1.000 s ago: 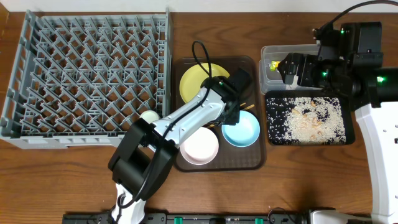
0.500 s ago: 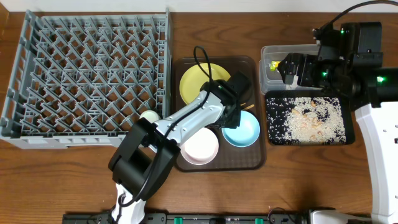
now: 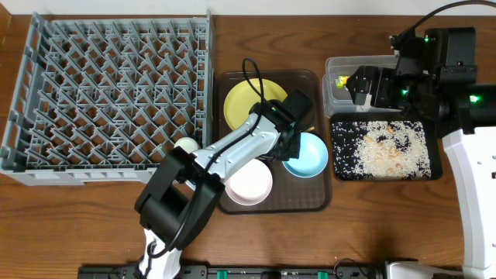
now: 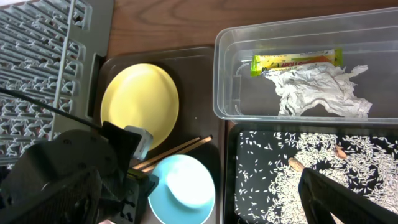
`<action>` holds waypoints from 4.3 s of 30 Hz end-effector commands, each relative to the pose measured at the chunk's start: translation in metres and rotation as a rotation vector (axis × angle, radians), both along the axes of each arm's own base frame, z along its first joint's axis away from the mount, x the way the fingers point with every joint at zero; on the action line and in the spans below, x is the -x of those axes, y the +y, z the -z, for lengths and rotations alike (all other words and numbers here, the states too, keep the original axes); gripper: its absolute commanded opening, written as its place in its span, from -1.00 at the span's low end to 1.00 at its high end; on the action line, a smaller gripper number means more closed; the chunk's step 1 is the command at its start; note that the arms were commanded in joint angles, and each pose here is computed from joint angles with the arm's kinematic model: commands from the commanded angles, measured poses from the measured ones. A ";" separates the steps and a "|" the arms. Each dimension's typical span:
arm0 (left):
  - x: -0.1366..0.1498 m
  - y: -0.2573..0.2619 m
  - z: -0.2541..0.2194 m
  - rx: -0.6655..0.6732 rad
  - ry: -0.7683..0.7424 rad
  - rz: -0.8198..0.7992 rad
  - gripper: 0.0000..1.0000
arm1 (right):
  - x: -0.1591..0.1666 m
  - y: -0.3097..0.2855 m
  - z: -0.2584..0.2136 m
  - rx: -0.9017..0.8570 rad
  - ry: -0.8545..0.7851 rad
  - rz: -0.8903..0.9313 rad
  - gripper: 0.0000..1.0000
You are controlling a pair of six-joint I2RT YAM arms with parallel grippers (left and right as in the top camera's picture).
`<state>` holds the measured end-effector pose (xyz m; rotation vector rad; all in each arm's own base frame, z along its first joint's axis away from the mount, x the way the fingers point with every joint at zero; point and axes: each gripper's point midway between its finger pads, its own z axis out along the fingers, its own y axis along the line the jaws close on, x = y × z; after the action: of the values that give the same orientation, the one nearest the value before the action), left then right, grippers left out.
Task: Sort waste into correct bins and load items into the dishwasher
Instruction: 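Lift the light-blue bowl and carry it to the rack's back edge, then lower the light-blue bowl into a rack slot, standing it upright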
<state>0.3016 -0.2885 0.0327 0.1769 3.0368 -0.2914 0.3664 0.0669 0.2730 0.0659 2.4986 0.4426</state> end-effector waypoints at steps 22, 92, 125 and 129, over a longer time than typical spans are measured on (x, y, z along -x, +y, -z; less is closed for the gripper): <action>-0.115 0.198 -0.232 -0.550 -0.878 -0.284 -0.85 | 0.000 -0.006 0.004 0.002 0.013 0.025 0.99; -0.237 0.233 -0.146 -1.303 -0.907 -0.120 0.03 | 0.000 -0.006 0.004 0.002 0.013 0.025 0.99; -0.227 0.228 -0.148 -1.026 -0.975 -0.279 0.35 | 0.000 -0.006 0.004 0.002 0.013 0.025 0.98; -0.232 0.240 -0.144 -0.974 -0.963 -0.289 0.36 | 0.000 -0.006 0.004 0.002 0.013 0.025 0.98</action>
<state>0.5291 -0.0573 0.1590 0.0106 1.9632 1.0881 0.3658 0.0657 0.2699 0.0716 2.5064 0.4338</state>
